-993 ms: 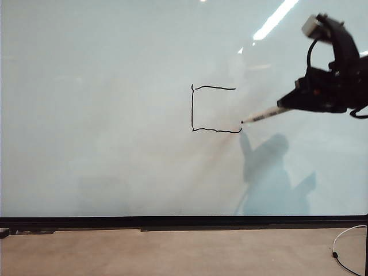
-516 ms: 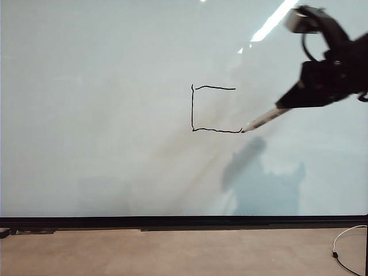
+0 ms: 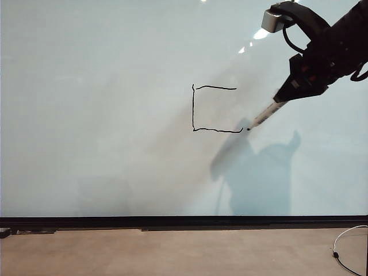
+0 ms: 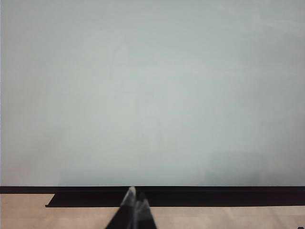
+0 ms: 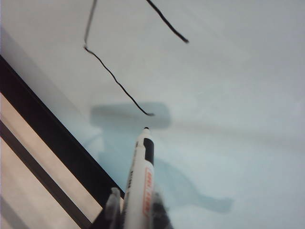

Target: Pick up the pen on the shelf to the right of the whiteboard and draw a rectangle.

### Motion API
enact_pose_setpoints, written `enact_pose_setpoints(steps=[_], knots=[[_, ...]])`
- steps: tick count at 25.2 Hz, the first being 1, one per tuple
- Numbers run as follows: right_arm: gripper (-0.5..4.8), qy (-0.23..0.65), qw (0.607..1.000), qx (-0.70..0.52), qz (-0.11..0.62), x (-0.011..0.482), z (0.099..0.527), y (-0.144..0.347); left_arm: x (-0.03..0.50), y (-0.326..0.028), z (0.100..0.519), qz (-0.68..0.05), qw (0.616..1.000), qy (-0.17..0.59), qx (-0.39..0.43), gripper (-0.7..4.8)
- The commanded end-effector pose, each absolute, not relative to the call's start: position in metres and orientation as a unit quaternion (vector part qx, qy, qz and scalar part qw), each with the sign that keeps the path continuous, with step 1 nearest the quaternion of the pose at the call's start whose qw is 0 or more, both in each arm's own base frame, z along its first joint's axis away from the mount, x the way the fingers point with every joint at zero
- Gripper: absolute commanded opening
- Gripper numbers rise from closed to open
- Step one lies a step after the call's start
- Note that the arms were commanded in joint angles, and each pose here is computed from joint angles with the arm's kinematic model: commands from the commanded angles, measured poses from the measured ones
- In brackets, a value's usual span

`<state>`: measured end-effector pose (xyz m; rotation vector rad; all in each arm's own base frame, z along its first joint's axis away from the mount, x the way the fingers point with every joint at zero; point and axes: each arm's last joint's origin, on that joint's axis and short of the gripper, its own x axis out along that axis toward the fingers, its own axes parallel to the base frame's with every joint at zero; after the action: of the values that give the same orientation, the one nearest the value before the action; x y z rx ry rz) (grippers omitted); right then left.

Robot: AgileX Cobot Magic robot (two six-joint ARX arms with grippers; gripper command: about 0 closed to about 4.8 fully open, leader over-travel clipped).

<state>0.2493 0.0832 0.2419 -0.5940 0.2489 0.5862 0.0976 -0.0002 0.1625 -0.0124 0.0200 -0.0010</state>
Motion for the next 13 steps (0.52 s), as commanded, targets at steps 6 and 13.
enact_pose_setpoints(steps=[6,13], knots=[[-0.05,0.115,0.893,-0.327,0.287,0.2531,0.2456,0.0843,0.0975,-0.0003,0.1642,-0.003,1.000,0.005,-0.004,-0.04],[-0.05,0.115,0.889,-0.330,0.295,0.2593,0.2433,0.0866,0.0975,-0.0003,0.1642,-0.003,1.000,0.005,-0.004,-0.04]])
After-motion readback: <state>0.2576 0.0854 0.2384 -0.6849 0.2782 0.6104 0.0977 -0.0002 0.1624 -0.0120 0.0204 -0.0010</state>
